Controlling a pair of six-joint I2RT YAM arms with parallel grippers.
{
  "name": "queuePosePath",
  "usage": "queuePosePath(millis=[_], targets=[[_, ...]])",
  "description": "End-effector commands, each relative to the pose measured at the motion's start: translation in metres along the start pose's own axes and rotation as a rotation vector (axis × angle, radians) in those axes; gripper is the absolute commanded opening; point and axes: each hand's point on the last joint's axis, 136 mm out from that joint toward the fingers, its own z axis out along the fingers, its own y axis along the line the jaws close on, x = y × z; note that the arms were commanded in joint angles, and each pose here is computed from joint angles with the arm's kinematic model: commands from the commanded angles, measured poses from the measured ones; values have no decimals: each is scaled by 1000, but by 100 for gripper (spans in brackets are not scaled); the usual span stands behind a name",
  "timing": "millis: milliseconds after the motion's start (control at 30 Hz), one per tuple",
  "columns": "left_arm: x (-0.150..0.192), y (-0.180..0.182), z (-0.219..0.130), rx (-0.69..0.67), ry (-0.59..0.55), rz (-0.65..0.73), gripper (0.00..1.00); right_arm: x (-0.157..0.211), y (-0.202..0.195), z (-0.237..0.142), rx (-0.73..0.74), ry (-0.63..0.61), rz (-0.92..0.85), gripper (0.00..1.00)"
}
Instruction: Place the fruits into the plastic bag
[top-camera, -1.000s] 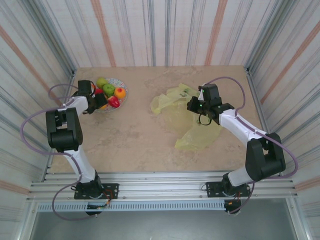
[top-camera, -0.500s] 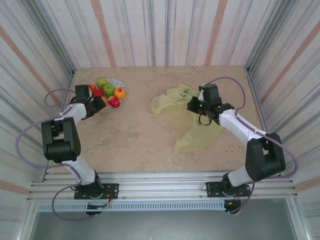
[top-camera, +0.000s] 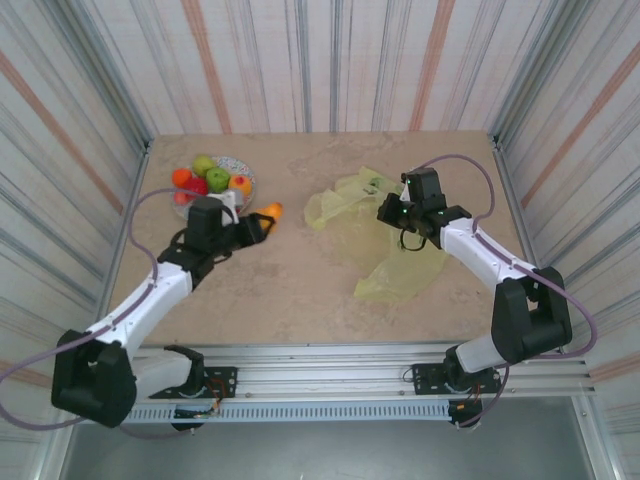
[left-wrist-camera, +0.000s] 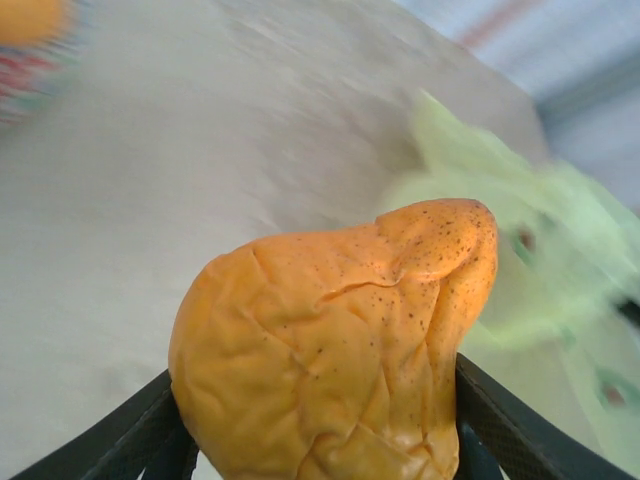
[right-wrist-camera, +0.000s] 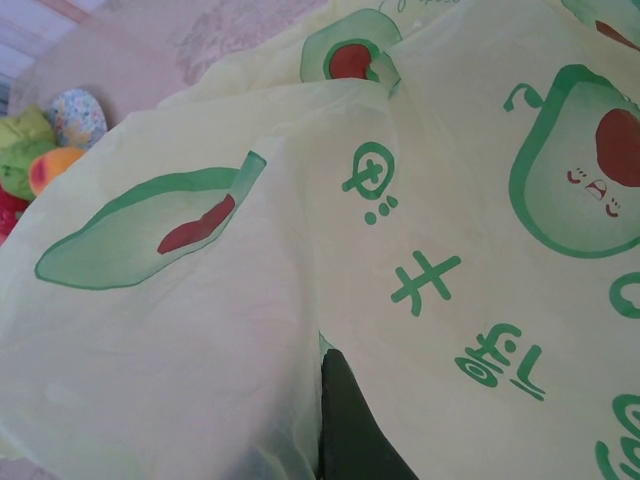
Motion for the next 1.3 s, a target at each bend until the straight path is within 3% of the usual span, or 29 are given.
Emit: queuePosePath(millis=[0, 267, 400, 767, 967, 1267], targets=[[36, -24, 7, 47, 75, 109, 61, -5, 4, -2, -13, 27, -3, 0], [84, -86, 47, 205, 215, 349, 61, -10, 14, -5, -53, 67, 15, 0], [95, -104, 74, 243, 250, 399, 61, -11, 23, -7, -87, 82, 24, 0], [55, -116, 171, 161, 86, 211, 61, 8, 49, -23, -229, 161, 56, 0], [42, -112, 201, 120, 9, 89, 61, 10, 65, -27, -321, 156, 111, 0], [50, -131, 234, 188, -1, 3, 68, 12, 84, -20, -408, 182, 147, 0]])
